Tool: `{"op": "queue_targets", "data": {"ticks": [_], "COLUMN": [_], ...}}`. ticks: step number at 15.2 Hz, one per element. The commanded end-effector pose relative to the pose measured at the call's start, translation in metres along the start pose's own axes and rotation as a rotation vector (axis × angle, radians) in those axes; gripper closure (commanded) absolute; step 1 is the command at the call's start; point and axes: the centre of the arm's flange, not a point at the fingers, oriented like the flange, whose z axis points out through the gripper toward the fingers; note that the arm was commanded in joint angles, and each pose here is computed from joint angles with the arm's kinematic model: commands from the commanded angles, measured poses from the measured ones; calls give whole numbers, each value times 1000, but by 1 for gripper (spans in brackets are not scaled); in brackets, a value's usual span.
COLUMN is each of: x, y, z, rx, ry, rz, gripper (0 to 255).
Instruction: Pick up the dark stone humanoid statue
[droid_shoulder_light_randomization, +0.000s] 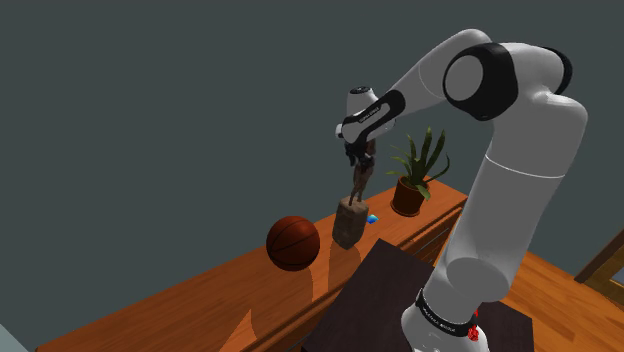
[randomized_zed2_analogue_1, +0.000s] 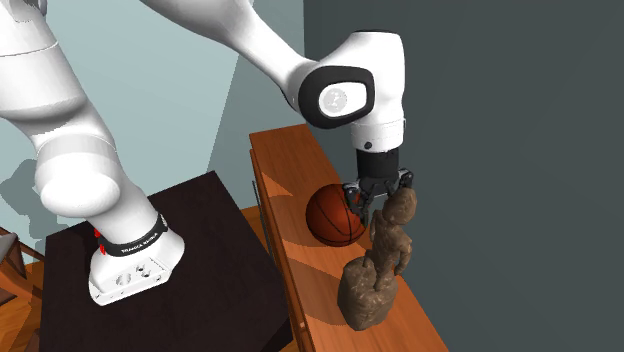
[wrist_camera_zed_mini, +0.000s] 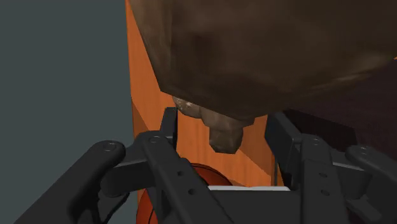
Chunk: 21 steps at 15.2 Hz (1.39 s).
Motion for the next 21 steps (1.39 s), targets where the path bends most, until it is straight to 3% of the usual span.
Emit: {"op": "queue_targets", "data": {"ticks": [1,9,21], "x": [0,0,-18], "y": [0,0,4], "z": [1,1,-60], "rx": [0,0,0], "ry": [0,0,0], "rz": [0,0,0], "gripper": [255,255,255]}}
